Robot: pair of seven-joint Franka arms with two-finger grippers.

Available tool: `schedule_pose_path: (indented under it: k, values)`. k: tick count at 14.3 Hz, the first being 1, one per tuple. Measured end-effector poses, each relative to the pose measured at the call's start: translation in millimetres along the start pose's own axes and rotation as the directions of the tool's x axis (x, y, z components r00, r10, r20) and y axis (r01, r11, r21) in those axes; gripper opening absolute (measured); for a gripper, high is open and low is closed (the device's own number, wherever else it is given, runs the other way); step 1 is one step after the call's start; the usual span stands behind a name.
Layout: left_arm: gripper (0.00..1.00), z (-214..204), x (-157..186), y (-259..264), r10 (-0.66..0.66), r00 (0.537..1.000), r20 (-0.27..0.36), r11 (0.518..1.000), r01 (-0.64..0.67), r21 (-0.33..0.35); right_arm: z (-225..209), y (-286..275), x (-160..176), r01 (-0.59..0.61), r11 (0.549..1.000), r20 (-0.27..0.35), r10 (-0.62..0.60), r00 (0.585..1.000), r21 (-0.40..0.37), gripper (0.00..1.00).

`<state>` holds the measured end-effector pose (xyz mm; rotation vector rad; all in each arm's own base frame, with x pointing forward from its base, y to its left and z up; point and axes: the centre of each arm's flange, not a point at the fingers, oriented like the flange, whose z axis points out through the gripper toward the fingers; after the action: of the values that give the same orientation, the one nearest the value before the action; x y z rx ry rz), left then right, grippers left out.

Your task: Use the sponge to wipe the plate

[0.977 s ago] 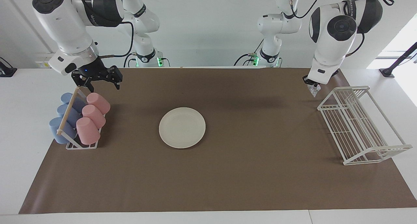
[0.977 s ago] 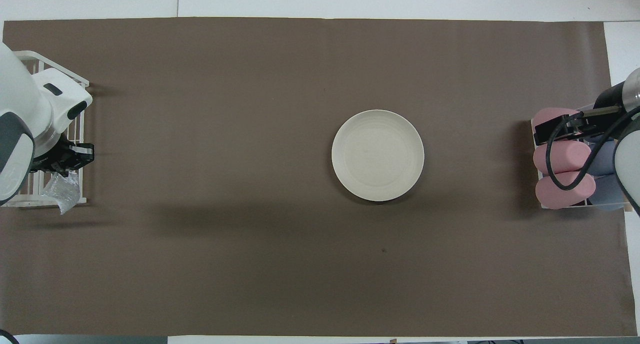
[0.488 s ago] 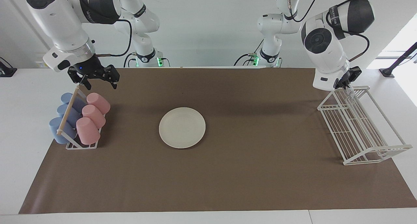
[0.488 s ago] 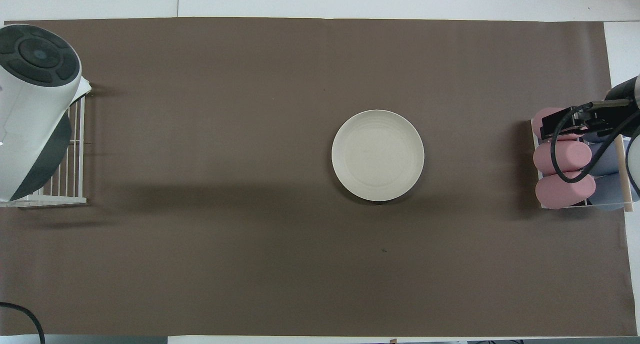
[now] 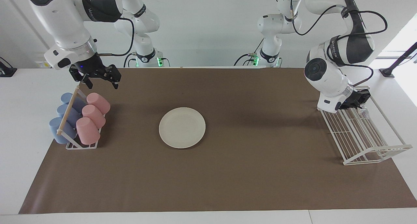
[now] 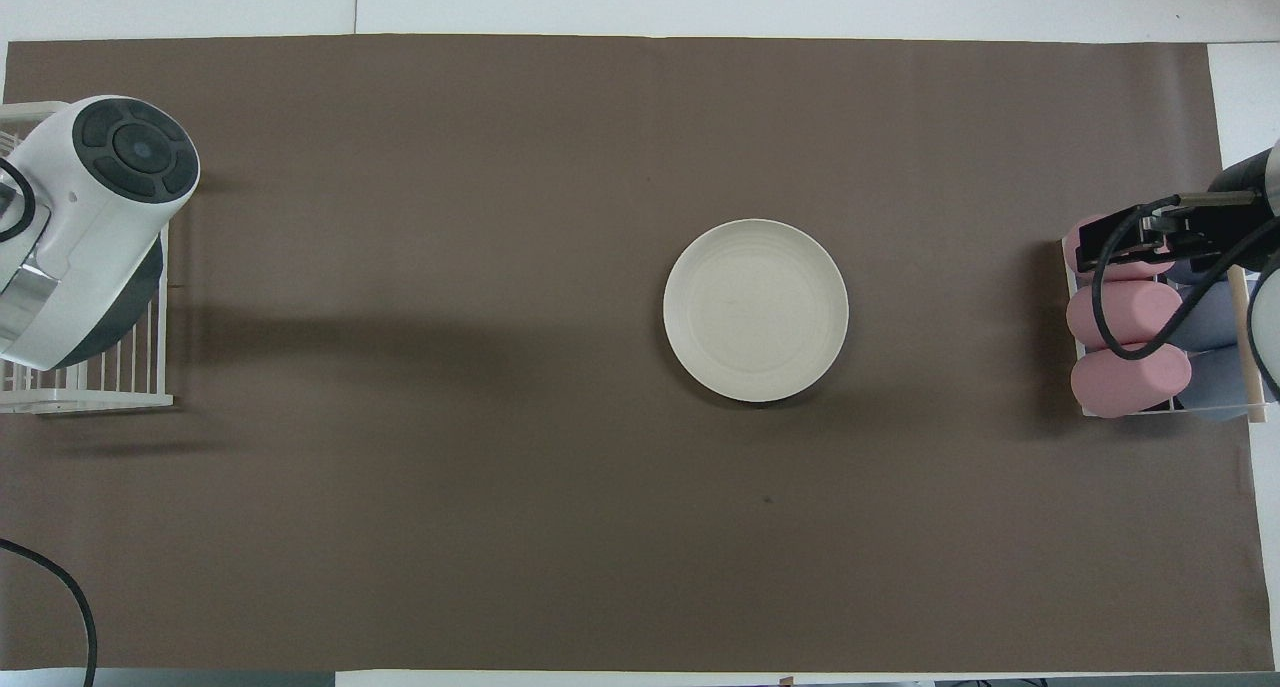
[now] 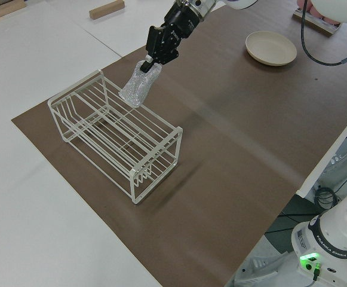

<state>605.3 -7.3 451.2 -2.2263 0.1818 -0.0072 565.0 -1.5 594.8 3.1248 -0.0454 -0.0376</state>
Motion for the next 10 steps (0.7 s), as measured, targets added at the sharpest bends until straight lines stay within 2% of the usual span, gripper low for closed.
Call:
schedule_pose_path:
  k: [8,10]
  values:
    - [0.06,9,-5,18,-0.064,0.998,0.006,0.998,0.064,-0.004,-1,8,0,-0.013,1.000,-0.003,0.013,1.000,0.000,1.00]
    - [0.19,9,-6,20,-0.072,0.997,0.008,0.997,0.072,-0.006,-2,8,0,-0.014,1.000,-0.003,0.014,1.000,0.000,1.00]
